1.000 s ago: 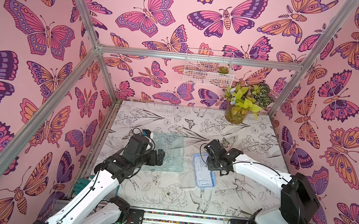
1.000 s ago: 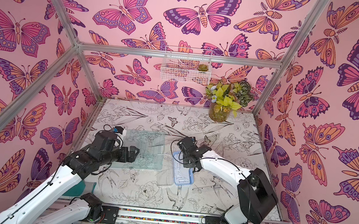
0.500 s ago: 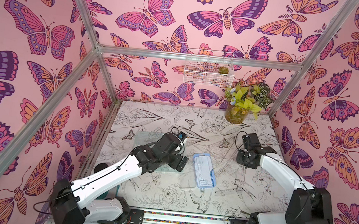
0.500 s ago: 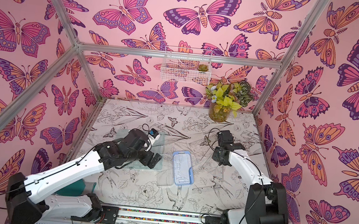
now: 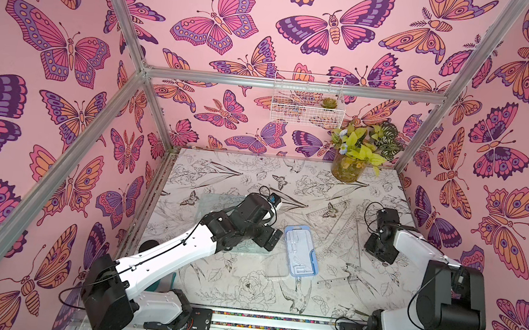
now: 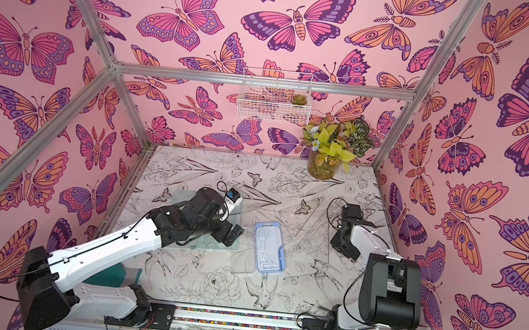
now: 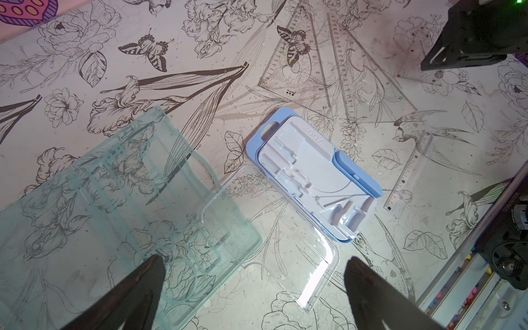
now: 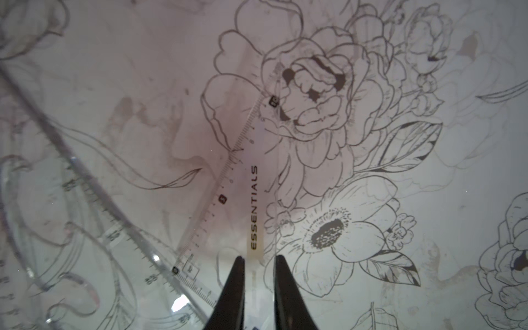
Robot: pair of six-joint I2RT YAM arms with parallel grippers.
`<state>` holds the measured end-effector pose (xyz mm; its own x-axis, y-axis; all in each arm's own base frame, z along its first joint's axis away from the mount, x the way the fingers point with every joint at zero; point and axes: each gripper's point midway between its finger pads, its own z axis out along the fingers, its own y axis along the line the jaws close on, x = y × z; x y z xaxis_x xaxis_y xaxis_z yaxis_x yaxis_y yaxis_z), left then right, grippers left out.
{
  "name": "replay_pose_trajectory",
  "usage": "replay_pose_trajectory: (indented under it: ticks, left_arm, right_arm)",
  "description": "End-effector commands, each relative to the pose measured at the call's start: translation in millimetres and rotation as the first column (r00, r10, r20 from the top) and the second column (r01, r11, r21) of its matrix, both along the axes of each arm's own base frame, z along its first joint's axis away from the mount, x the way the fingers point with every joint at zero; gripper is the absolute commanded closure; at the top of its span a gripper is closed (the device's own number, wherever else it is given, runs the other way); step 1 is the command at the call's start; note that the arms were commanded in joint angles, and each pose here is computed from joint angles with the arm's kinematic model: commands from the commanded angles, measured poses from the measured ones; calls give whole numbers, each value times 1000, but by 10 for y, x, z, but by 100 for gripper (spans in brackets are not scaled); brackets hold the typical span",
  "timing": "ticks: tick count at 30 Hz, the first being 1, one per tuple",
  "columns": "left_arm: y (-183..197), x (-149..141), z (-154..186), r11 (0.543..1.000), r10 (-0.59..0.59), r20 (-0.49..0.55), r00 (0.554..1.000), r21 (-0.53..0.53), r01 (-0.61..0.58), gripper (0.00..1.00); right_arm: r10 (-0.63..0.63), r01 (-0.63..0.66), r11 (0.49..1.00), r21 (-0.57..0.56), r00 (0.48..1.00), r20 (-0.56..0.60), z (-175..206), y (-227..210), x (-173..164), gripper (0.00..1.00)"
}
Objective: Open the ruler set and take out the ruler
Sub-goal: Place the ruler at the center of the board, then reset both arms
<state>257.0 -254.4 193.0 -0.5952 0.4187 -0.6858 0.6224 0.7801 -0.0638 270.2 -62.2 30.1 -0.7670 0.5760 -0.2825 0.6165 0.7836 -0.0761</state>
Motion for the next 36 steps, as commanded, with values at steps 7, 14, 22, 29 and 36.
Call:
replay_pose_trajectory:
  ticks: [7,14,22,29,36]
  left_arm:
    - [11,9,87,1000,-3,25,1000,3,3,0]
    - [139,49,178,999,44,26,999,2,-44,0]
    - [1137,398,486,883,432,-24,902,-191,-428,0]
    - [2058,648,409,705,707,66,704,-150,-693,0]
    - [2635,817,-89,587,810,147,568,-188,-788,0]
  right_arm:
    - [-43,43,999,15,999,10,-48,-35,39,76]
    - [-48,48,999,0,999,13,-11,-57,-19,57]
    - [65,-109,984,143,958,280,773,318,269,49]
    - [356,-402,913,-65,709,608,1540,815,664,44]
    - [574,-343,818,-461,455,681,1671,676,739,41]
